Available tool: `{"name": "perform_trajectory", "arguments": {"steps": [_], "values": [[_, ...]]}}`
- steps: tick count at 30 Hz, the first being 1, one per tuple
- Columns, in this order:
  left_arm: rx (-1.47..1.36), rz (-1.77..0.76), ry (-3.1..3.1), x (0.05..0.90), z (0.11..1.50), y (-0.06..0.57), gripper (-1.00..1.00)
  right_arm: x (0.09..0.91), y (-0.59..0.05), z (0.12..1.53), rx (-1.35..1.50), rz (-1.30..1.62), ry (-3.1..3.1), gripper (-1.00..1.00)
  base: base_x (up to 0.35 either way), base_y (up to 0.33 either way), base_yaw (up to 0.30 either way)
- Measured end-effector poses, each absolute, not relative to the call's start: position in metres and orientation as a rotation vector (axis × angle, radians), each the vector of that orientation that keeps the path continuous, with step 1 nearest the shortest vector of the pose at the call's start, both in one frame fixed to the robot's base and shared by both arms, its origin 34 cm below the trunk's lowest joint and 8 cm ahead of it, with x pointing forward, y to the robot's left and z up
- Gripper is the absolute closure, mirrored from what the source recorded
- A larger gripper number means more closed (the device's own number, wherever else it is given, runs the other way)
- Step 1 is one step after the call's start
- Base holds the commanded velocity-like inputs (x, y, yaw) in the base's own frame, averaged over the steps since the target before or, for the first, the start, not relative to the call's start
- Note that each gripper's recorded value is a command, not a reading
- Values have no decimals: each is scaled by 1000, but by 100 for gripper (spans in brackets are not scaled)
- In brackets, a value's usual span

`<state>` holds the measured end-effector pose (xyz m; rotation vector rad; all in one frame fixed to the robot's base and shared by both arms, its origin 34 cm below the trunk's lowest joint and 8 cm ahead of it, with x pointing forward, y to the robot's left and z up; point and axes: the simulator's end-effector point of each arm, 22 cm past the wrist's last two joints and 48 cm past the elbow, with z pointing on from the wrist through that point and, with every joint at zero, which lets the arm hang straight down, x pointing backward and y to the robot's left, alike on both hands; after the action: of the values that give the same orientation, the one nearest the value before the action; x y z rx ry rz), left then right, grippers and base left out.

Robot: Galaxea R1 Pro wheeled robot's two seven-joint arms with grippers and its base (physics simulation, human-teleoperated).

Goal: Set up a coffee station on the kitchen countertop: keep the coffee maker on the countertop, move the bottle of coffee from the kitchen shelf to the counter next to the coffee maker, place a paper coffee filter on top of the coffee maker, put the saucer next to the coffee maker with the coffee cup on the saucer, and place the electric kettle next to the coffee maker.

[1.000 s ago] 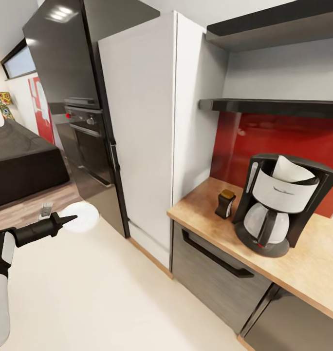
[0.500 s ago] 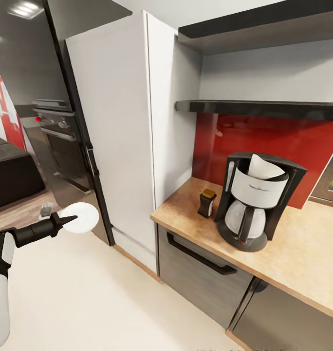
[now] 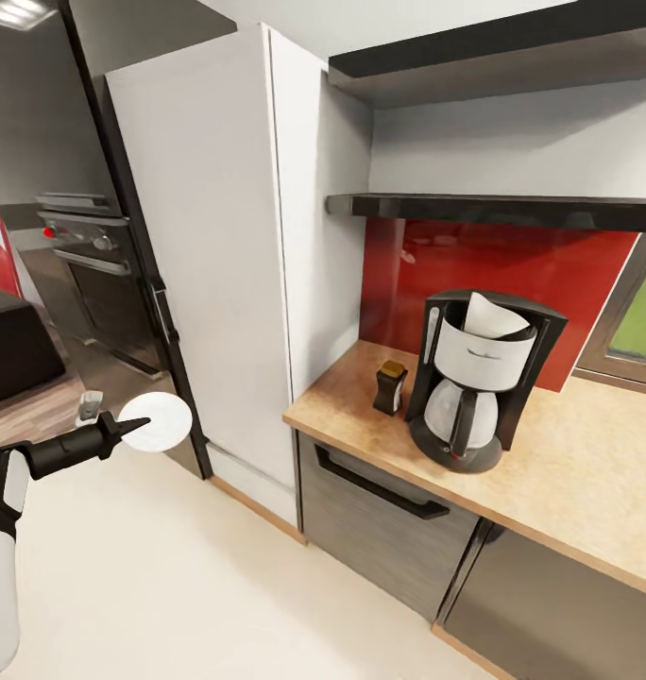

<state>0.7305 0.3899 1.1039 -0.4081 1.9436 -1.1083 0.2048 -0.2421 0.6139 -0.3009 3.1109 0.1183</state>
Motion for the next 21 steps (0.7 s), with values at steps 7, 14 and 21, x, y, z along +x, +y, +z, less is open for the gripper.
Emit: {"name": "perform_trajectory", "arguments": {"steps": [7,14,21], "values": [[-408,-1111,1945,730,1104,388,100,206,-242,614,-298,119,3109,-100,0,0,-166],[-405,-1124,1947,731,1102,379,100,207,-242,614,-297,118,3105,-100,0,0,-254],[-400,-1145,1939,732,1103,370,100,209,-242,615,-298,118,3101,-100,0,0,-262]]}}
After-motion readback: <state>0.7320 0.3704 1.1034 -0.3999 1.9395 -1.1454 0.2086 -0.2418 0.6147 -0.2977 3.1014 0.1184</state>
